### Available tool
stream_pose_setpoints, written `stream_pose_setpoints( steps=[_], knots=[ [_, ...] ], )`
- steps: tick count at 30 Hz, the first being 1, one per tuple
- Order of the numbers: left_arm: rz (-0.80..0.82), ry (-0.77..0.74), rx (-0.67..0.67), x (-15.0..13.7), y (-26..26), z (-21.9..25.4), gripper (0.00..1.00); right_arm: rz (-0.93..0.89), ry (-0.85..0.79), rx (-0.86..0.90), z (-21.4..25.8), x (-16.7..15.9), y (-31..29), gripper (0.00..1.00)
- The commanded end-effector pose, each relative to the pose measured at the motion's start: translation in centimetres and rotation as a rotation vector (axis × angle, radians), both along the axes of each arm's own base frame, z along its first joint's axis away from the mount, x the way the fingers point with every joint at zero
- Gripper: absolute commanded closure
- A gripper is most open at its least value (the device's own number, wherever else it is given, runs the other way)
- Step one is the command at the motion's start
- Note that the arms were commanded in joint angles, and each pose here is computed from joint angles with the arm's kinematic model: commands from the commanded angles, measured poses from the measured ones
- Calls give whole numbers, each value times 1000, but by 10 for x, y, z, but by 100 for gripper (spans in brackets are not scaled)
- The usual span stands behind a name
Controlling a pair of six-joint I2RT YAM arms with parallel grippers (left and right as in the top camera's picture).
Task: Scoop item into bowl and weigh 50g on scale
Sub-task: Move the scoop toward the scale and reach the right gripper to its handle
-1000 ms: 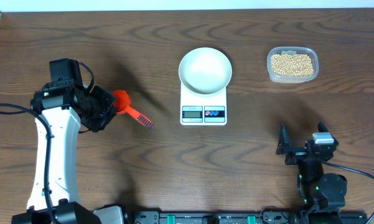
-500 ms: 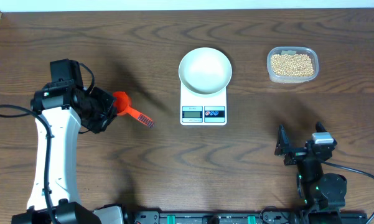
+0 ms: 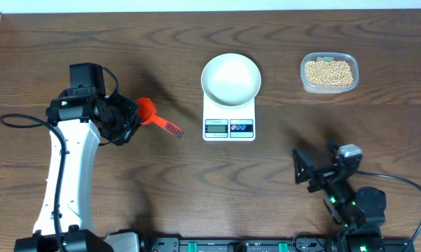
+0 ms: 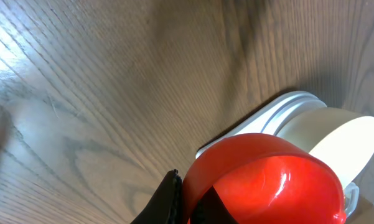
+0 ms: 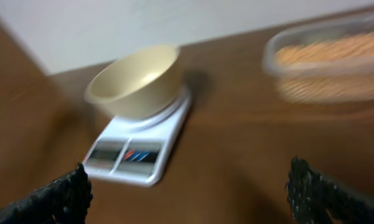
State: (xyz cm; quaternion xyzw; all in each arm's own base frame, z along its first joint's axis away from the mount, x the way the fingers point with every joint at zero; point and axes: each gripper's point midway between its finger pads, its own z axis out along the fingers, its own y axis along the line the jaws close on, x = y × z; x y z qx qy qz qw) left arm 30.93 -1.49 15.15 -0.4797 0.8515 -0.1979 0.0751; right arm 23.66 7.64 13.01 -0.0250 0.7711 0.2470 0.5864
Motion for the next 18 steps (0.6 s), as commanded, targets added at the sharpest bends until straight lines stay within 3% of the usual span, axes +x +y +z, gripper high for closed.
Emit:
stream_pose_setpoints(
  steps=[1,18],
  knots=[
    [20,-4,-4,1,-3,3,93,143,39,51,7,-10,23,1],
    [54,8,-17,1,-3,3,93,329,67,84,102,19,51,1]
  ],
)
